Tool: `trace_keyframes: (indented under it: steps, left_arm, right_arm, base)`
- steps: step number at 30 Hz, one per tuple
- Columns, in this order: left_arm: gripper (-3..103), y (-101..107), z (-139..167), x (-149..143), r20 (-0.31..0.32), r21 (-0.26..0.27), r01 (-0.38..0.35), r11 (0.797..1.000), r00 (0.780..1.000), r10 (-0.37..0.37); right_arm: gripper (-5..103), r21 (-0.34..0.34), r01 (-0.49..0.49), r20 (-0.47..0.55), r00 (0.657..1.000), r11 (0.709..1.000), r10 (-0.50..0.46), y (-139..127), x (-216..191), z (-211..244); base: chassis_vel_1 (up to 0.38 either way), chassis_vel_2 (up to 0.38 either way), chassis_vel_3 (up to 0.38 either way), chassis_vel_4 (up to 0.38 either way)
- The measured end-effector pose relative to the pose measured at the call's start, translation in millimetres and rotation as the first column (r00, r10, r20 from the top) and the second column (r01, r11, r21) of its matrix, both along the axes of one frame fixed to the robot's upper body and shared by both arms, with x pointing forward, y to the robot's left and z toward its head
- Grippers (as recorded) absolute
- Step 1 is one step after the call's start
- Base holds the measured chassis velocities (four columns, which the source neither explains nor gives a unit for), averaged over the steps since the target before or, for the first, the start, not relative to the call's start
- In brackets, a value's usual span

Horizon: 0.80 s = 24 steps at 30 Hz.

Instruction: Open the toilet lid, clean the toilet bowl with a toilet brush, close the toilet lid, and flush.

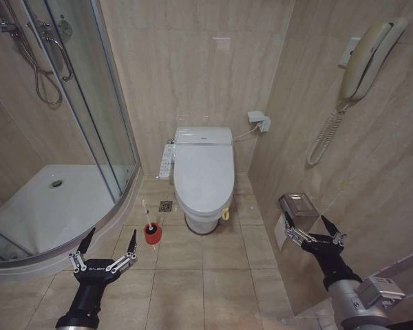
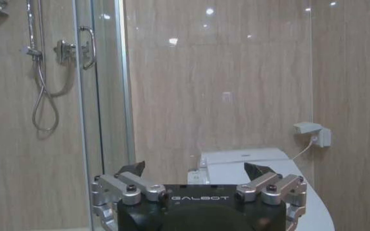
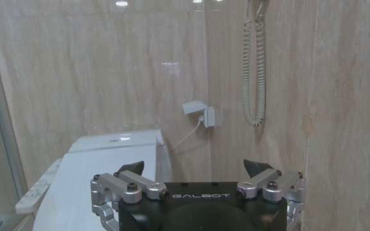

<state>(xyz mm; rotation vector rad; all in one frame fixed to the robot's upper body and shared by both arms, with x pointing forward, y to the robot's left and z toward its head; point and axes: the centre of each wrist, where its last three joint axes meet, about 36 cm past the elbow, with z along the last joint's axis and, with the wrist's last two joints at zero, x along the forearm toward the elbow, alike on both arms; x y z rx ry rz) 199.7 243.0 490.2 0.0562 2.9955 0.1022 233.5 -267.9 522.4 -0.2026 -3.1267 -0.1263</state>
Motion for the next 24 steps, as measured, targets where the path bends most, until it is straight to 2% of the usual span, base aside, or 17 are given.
trace_keyframes:
  steps: [24]
  left_arm:
    - [100,0.0,0.0,0.0,0.000,0.000,0.000,1.000,1.000,0.000]
  right_arm:
    - [100,0.000,0.000,0.000,1.000,1.000,0.000,0.0,0.0,0.0]
  base:
    - [0.000,0.000,0.000,0.000]
